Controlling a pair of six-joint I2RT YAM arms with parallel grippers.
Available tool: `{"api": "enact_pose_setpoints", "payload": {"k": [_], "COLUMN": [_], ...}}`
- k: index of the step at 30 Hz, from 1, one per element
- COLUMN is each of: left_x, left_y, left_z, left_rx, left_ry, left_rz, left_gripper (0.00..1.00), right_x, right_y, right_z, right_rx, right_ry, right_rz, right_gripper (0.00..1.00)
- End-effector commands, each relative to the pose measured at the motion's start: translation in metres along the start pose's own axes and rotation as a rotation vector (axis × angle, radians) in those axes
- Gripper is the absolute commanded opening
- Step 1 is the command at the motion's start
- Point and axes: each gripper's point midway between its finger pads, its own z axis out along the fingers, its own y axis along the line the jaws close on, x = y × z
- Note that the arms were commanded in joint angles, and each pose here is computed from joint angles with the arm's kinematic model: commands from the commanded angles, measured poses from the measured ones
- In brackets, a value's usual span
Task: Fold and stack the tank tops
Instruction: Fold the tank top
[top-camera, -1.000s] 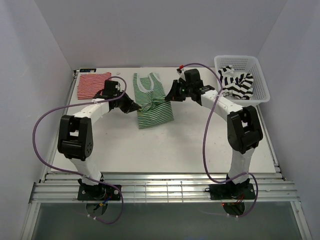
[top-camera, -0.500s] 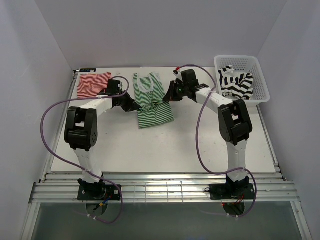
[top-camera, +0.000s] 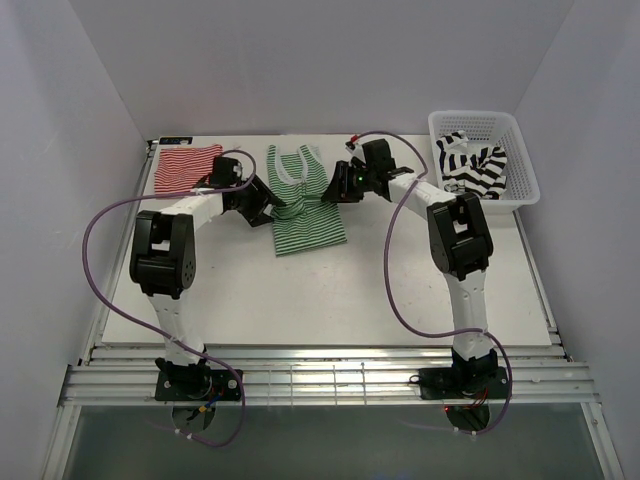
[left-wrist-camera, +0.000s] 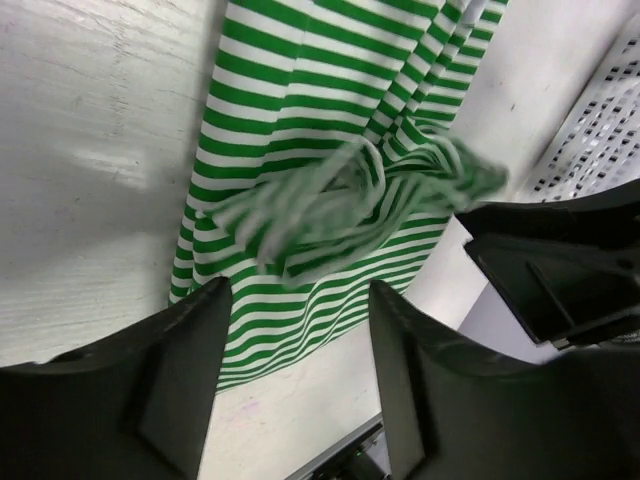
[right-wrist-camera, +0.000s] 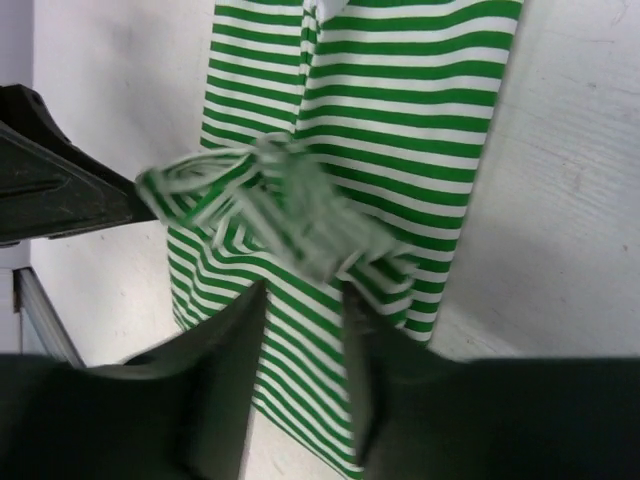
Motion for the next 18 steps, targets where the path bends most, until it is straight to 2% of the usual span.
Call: {"api": "enact_pose_setpoints", "payload": {"k": [1,2,4,5,6,12,16,18], "left_x": [-0.016,-0.019,-0.024,-0.025,-0.026,-0.013,0.019,0.037], "left_y": [-0.024,-0.026,-0.04,-0.044,-0.047,-0.058,-0.036,-0.038], "left_z": [-0.015,-0.018,-0.028,-0.032,-0.036,-0.066,-0.064,-0.062], "left_rx": [0.059,0.065,0.09,0.097,0.104,0.126,0.072,0.072], "left_ry": [-0.052,-0.062,-0.088,-0.096,-0.102,-0.13,-0.08,-0.054], "left_rz": [0.033,0.036,0.058,0.07,0.077,0.139,0.154,0.193], "left_gripper": [0.69,0.78,0.87,0.92,0.98,0.98,0.98,0.98], "right_x": [-0.033,-0.035,-0.04,-0.04,-0.036,-0.002,0.025,0.041], "right_y": [0.032,0.039,0.05,0.052,0.051,0.059,0.058,0.06], "right_z": [-0.013,-0.016,-0.028,-0.032,-0.036,-0.074,-0.087,-0.09], "right_rx": [-0.109,-0.13,-0.144,-0.139,-0.124,-0.079,-0.063,-0.075], "right_ry": [-0.055,-0.056,-0.068,-0.071,-0.061,-0.055,-0.029,0.005], "right_rz": [-0.065,-0.078,-0.104,-0.115,-0.113,-0.149,-0.157,-0.15], "right_gripper": [0.49,0.68,0.87,0.9,0.9,0.9,0.9,0.9]}}
